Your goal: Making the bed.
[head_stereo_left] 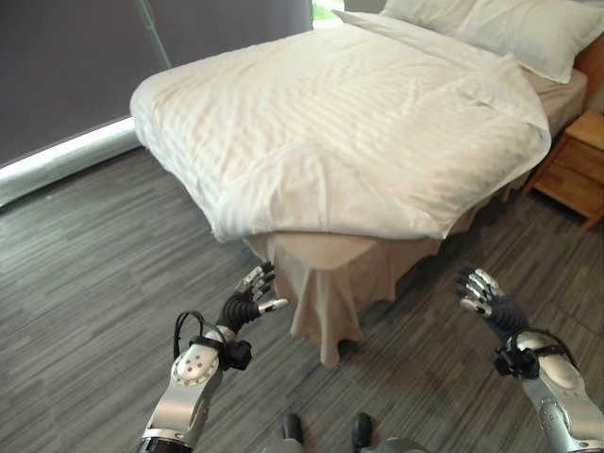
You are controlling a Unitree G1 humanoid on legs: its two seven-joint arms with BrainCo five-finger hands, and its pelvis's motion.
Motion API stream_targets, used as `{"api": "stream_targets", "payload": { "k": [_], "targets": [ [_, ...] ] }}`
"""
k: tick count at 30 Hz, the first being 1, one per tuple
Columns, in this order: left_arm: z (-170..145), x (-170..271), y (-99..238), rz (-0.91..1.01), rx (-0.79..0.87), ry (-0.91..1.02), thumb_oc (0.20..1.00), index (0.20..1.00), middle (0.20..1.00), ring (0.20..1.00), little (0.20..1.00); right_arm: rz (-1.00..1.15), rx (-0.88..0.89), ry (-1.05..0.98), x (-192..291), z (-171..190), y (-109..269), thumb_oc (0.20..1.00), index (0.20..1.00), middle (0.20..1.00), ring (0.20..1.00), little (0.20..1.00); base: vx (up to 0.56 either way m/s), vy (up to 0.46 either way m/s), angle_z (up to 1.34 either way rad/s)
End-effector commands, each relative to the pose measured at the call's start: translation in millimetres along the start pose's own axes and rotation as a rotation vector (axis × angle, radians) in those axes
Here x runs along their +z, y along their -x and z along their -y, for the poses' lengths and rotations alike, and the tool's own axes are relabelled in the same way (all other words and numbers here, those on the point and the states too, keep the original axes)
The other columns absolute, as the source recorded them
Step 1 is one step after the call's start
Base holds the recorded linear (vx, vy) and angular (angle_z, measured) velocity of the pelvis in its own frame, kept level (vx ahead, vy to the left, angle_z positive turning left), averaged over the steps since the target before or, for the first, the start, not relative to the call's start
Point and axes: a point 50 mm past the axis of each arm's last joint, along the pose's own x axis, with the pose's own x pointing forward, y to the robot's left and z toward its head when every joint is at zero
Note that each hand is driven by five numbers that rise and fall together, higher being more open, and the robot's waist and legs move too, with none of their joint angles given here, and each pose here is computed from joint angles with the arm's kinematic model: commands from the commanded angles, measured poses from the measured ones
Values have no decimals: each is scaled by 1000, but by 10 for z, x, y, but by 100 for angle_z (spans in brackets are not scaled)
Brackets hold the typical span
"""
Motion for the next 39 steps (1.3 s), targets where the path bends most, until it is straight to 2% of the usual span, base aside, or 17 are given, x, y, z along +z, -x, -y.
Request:
{"api": "stream_targets", "payload": {
  "k": [1,4,6,8,9,12,13,16,17,19,22,24,30,39],
  "targets": [
    [-242,250,55,105,51,-58,1000,1000,1000,1000,1000,107,16,101,248,18,-83,1000,1000,1000,1000,1000,51,207,-17],
    [-299,288,61,105,55,-85,1000,1000,1000,1000,1000,89,-9,187,292,106,-128,1000,1000,1000,1000,1000,73,120,-8],
    [-301,342,25,110,14,-102,1000,1000,1000,1000,1000,14,-124,430,447,490,-158,1000,1000,1000,1000,1000,265,16,44],
    [-242,359,-27,116,-33,-93,1000,1000,1000,1000,1000,-6,-180,569,643,729,-152,1000,1000,1000,1000,1000,248,-51,65],
    [-214,364,-74,112,-45,-148,1000,1000,1000,1000,1000,-37,-219,641,726,885,-136,1000,1000,1000,1000,1000,196,-29,116],
    [5,328,-57,119,-152,-39,1000,1000,1000,1000,1000,-134,-273,884,1007,1168,-194,1000,1000,1000,1000,1000,155,-133,122],
    [207,251,-56,94,-237,52,1000,1000,1000,1000,1000,-198,-345,1050,1270,1336,-337,1000,1000,1000,1000,1000,121,-143,95],
    [294,234,-57,81,-273,70,1000,1000,1000,1000,1000,-172,-414,1103,1579,1362,-553,1000,1000,1000,1000,1000,21,-88,56],
    [320,259,-62,79,-301,62,1000,1000,1000,1000,1000,-159,-442,1215,1894,1336,-665,1000,1000,1000,1000,1000,-43,-75,27],
    [346,268,-54,73,-329,64,1000,1000,1000,1000,1000,-162,-500,1268,2158,1343,-749,1000,1000,1000,1000,1000,-59,-57,17],
    [329,336,-89,92,-326,62,1000,1000,1000,1000,1000,-128,-603,1302,2690,1246,-890,1000,1000,1000,1000,1000,-118,-47,26],
    [336,340,-103,94,-319,58,1000,1000,1000,1000,1000,-96,-617,1300,2824,1148,-962,1000,1000,1000,1000,1000,-63,-42,20],
    [389,328,-118,93,-323,66,1000,1000,1000,1000,1000,-29,-567,1237,2953,893,-1149,1000,1000,1000,1000,1000,-7,-32,5],
    [487,361,-181,112,-338,82,1000,1000,1000,1000,1000,8,-593,1017,3084,932,-1106,1000,1000,1000,1000,1000,-21,-18,2]
  ]
}}
